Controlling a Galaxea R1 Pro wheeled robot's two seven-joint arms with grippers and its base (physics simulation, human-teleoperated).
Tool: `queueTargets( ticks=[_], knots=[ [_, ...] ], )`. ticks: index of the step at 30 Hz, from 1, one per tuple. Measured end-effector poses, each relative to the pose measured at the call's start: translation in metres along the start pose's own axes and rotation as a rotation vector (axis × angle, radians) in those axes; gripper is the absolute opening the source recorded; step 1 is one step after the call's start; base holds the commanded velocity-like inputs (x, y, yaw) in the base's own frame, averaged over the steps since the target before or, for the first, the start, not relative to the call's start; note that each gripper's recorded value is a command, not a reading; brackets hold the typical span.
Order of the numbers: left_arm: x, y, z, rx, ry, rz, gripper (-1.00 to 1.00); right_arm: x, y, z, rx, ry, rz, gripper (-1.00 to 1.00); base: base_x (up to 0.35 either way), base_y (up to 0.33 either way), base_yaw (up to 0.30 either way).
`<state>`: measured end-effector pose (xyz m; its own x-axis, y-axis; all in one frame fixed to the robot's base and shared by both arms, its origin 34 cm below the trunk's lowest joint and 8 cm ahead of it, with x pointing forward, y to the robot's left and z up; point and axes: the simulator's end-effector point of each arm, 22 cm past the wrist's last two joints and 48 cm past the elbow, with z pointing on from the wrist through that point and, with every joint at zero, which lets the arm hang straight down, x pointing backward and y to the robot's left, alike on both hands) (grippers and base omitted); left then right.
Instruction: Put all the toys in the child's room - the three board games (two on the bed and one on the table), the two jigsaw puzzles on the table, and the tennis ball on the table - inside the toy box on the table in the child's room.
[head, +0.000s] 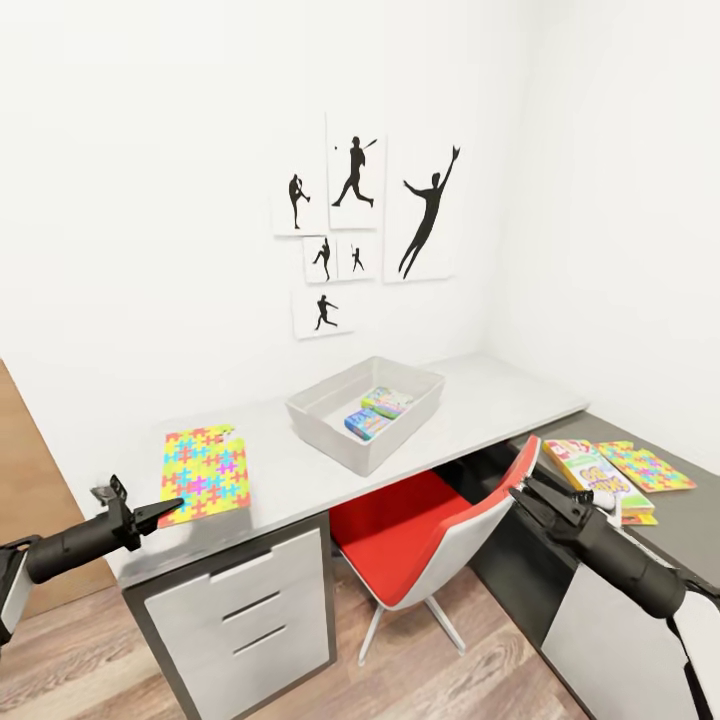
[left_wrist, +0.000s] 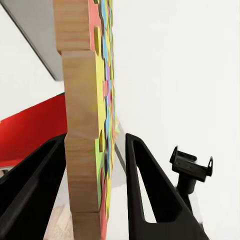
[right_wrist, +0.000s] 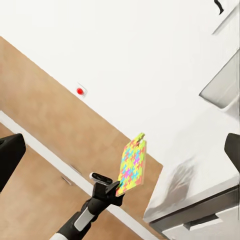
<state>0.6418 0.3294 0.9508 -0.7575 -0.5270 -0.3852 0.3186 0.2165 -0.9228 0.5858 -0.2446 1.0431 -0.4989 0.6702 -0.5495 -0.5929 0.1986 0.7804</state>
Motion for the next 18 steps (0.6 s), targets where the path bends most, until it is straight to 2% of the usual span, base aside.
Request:
queueTargets(
  ticks=[5, 18],
  knots=[
    [-0.004, -0.007, -0.002, -0.005, 0.002, 0.002, -1.0, -0.016, 0.006, -0.006, 0.004, -0.041, -0.003, 1.0, 0.0, 0.0, 0.0],
    [-0.004, -0.024, 0.005, -0.01, 0.034, 0.0, -1.0, -0.029, 0.027, -0.002, -0.024, -0.052, -0.004, 1.0, 0.0, 0.0, 0.0]
  ],
)
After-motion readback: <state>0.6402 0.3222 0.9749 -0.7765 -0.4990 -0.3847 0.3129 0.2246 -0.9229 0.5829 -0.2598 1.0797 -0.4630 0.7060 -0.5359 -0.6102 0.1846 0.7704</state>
